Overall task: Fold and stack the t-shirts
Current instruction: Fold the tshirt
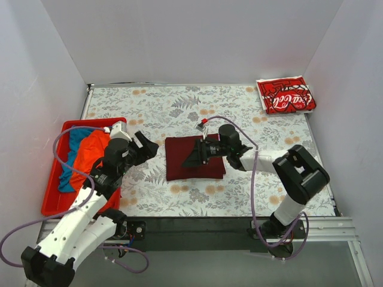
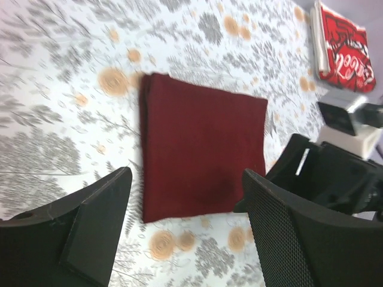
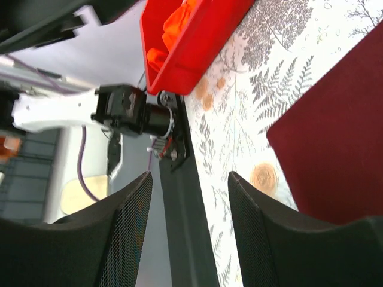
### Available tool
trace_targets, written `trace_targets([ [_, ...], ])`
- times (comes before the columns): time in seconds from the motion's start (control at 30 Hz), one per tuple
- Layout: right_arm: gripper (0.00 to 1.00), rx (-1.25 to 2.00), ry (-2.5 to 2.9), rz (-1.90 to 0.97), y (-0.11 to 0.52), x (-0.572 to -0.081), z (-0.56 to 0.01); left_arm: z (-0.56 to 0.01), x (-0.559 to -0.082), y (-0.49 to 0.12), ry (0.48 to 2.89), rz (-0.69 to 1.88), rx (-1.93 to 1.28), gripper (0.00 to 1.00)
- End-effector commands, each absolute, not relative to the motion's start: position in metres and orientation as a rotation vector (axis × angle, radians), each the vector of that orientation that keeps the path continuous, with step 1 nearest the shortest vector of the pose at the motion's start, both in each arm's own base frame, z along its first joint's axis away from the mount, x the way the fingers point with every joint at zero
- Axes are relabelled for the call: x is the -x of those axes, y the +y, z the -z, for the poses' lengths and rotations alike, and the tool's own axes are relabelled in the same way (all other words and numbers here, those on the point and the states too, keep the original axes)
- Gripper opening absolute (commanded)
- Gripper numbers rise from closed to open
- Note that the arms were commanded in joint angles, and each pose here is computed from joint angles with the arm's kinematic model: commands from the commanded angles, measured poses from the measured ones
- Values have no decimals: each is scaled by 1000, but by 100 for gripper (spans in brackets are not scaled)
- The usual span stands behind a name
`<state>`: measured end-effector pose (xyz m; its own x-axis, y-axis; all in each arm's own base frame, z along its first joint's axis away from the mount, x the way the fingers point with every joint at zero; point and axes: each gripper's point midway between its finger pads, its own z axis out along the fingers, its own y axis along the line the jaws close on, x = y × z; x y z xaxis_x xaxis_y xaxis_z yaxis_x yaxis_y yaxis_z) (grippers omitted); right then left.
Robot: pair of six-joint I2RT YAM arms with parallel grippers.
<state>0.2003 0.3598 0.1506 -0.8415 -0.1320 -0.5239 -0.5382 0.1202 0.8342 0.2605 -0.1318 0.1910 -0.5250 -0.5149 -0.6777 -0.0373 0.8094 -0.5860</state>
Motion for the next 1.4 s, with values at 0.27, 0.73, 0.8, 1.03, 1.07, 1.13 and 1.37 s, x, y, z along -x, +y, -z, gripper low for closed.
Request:
trace_targets([
  [0.27, 59, 244, 2347, -1767, 390, -224, -36, -205, -253, -96, 1914, 448, 289, 72],
  [0.73, 59, 338, 2156, -1652, 366, -242, -131, -179, -259, -119, 2055, 473, 162, 75],
  [0.8, 59, 384, 2117, -1520, 348, -254, -140, -172, -260, -125, 2104, 482, 143, 75],
  [1.03, 60, 235, 2266, -944, 228, -288, -119, -166, -255, -173, 2174, 496, -37, 71],
  [1.07, 62, 214, 2333, -840, 210, -286, -112, -171, -257, -179, 2164, 480, -52, 71],
  [1.13, 63, 235, 2323, -722, 184, -290, -119, -157, -251, -202, 2209, 455, -138, 71],
  [1.37, 75, 81, 2357, -619, 128, -274, -109, -139, -241, -274, 2215, 331, -393, 70],
])
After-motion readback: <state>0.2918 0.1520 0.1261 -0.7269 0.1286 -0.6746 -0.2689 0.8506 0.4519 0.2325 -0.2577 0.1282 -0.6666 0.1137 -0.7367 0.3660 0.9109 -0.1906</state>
